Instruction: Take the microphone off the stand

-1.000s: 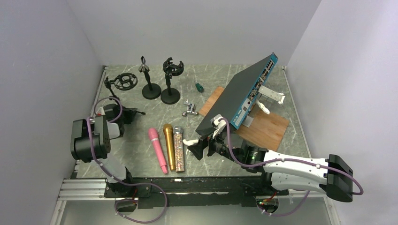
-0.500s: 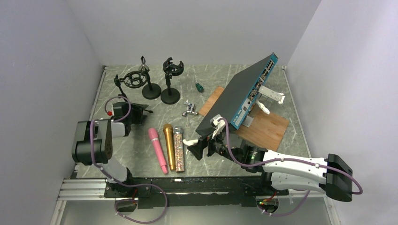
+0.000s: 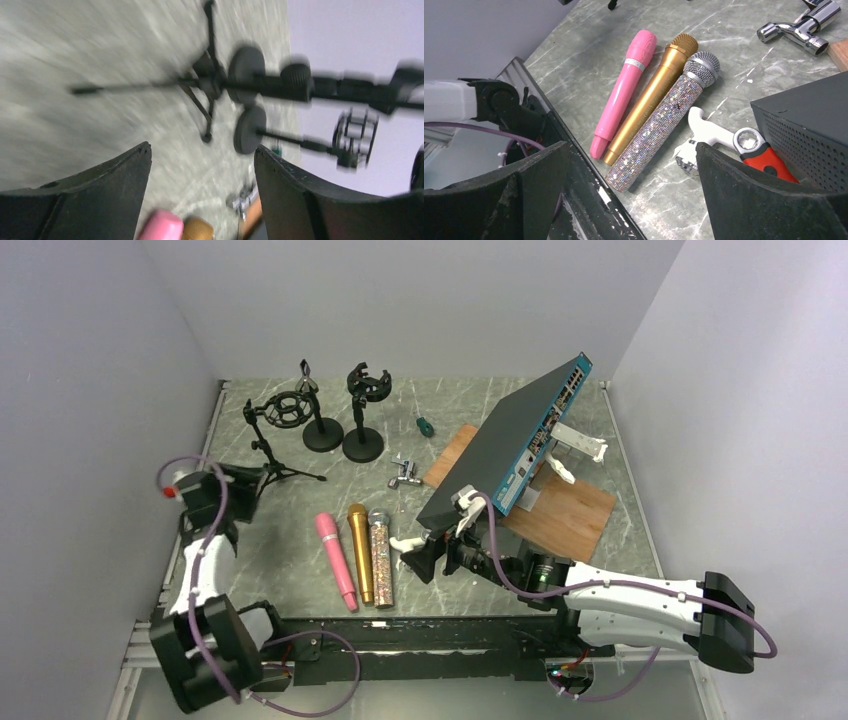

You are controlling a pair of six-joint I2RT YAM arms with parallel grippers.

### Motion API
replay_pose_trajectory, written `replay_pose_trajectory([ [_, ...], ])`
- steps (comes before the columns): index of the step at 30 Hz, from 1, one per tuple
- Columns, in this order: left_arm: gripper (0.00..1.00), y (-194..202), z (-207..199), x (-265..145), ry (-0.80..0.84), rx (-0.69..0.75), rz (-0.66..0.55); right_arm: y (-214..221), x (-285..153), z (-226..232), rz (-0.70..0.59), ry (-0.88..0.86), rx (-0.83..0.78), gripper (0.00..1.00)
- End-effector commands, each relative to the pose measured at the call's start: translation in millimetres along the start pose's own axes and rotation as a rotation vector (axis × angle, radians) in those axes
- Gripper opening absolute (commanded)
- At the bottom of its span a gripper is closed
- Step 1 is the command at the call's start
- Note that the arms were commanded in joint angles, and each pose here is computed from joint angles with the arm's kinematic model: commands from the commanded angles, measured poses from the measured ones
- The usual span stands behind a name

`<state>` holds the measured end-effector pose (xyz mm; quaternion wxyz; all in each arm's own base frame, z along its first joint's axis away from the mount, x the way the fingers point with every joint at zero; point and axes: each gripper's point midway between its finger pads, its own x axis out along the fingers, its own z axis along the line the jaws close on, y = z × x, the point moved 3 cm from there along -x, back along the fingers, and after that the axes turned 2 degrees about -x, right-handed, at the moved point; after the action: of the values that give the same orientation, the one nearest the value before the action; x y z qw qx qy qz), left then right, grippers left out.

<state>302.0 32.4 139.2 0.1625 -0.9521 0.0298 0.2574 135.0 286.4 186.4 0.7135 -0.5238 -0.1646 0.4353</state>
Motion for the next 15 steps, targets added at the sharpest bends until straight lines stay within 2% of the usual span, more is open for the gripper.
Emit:
replay_pose_trajectory([
  [1,0.75,-57,32,-16,-0.109,-0.053,-0.186,-7,-5,-15,-0.050,0.085,0.048,1.00],
  [4,0.61,-81,33,-8,-0.110,-0.085,-0.243,-9,-3,-12,-0.049,0.073,0.049,1.00],
  [7,0.36,-95,26,14,-0.044,-0.063,-0.249,-7,-2,-10,-0.035,0.063,0.055,0.99],
  [8,0.32,-99,24,22,-0.036,-0.046,-0.236,-7,-2,-10,-0.033,0.063,0.056,0.99],
  [12,0.20,-93,40,66,-0.063,-0.077,-0.062,-7,-2,-11,-0.044,0.066,0.059,1.00],
  [15,0.19,-87,53,83,-0.067,-0.106,-0.013,-8,-1,-10,-0.041,0.070,0.056,1.00],
])
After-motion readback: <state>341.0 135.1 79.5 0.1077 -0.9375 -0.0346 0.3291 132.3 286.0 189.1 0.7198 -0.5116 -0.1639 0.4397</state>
